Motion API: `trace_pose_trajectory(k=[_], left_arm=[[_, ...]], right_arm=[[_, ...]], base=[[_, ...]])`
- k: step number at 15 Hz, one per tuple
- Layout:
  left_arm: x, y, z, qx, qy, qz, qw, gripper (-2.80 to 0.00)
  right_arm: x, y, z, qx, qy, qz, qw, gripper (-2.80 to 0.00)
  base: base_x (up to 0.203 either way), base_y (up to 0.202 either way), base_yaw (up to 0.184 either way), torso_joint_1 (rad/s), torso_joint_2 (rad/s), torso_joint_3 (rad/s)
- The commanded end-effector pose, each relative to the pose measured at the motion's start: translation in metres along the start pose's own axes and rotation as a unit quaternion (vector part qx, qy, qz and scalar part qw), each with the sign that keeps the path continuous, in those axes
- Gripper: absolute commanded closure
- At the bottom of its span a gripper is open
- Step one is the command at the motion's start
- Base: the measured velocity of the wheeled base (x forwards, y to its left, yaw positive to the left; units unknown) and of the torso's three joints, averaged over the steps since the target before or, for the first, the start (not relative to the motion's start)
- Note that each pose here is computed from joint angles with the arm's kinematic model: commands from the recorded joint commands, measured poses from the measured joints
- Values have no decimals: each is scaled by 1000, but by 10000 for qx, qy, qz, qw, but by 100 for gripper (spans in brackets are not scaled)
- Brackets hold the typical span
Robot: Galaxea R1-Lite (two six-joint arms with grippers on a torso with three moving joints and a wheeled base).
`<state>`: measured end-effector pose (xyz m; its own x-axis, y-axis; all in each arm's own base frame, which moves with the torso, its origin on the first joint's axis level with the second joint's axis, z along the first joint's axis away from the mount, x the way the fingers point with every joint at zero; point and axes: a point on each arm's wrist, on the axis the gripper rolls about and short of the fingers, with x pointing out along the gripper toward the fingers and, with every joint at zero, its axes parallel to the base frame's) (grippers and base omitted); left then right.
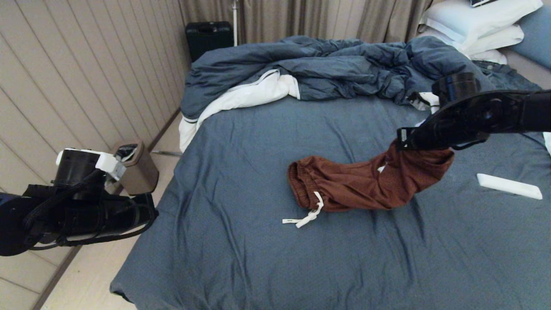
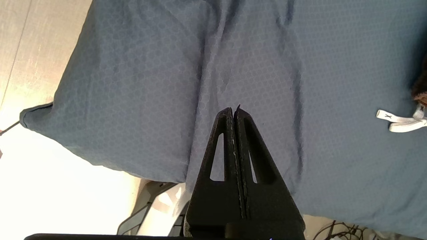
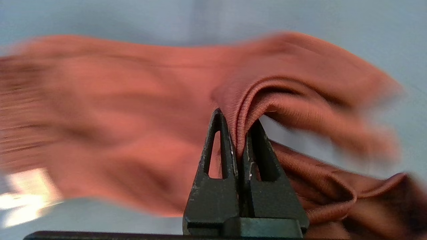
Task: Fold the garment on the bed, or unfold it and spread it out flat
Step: Fold the brown shorts
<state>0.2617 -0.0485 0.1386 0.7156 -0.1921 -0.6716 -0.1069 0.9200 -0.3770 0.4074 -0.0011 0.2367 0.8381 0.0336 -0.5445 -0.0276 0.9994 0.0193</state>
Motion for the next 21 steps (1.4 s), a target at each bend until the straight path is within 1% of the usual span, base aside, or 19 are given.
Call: trace_pose_trajectory(k=[1, 2, 4, 6, 7, 8, 9, 11, 13, 18, 19, 20, 21], left_arm=[[0, 0, 0, -9, 3, -8, 10000, 0], [0, 0, 0, -9, 1, -5, 10000, 0], [0, 0, -1, -3, 10, -4, 10000, 0], [0, 0, -1, -2, 4, 2, 10000, 0], [-1, 0, 0, -2, -4, -3, 10000, 0], [-1, 0, 0, -1, -14, -8, 10000, 0], [-2, 0, -1, -1, -4, -11, 10000, 0], [-3, -2, -3, 29, 4, -41, 10000, 0], [-2, -3, -4, 54, 38, -51, 10000, 0], [-2, -4, -5, 57, 47, -68, 9999, 0], [-2, -4, -5, 57, 54, -64, 9999, 0], [-2, -4, -5, 57, 54, -64, 9999, 0], [-2, -4, -5, 53, 51, -61, 10000, 0]], right_arm=[[0, 64, 3, -370, -84, 634, 9973, 0], [8, 90, -2, -509, -17, 823, 9953, 0], [33, 137, -15, -713, 104, 985, 9925, 0], [48, 185, -29, -939, 135, 1217, 9880, 0], [50, 205, -38, -1070, 187, 1341, 9850, 0], [55, 218, -47, -1173, 276, 1408, 9827, 0], [60, 225, -54, -1239, 339, 1401, 9818, 0], [67, 227, -60, -1311, 361, 1214, 9832, 0], [64, 225, -57, -1352, 311, 1206, 9830, 0], [50, 220, -45, -1280, 155, 1229, 9840, 0], [49, 221, -46, -1278, 175, 1204, 9843, -121], [47, 223, -45, -1275, 136, 1202, 9844, -280], [44, 224, -42, -1290, 83, 1227, 9840, -280]], base=[[0, 0, 0, 0, 0, 0], [0, 0, 0, 0, 0, 0], [0, 0, 0, 0, 0, 0], [0, 0, 0, 0, 0, 0], [0, 0, 0, 0, 0, 0], [0, 0, 0, 0, 0, 0], [0, 0, 0, 0, 0, 0], [0, 0, 0, 0, 0, 0], [0, 0, 0, 0, 0, 0], [0, 0, 0, 0, 0, 0], [0, 0, 0, 0, 0, 0], [0, 0, 0, 0, 0, 0], [0, 0, 0, 0, 0, 0]])
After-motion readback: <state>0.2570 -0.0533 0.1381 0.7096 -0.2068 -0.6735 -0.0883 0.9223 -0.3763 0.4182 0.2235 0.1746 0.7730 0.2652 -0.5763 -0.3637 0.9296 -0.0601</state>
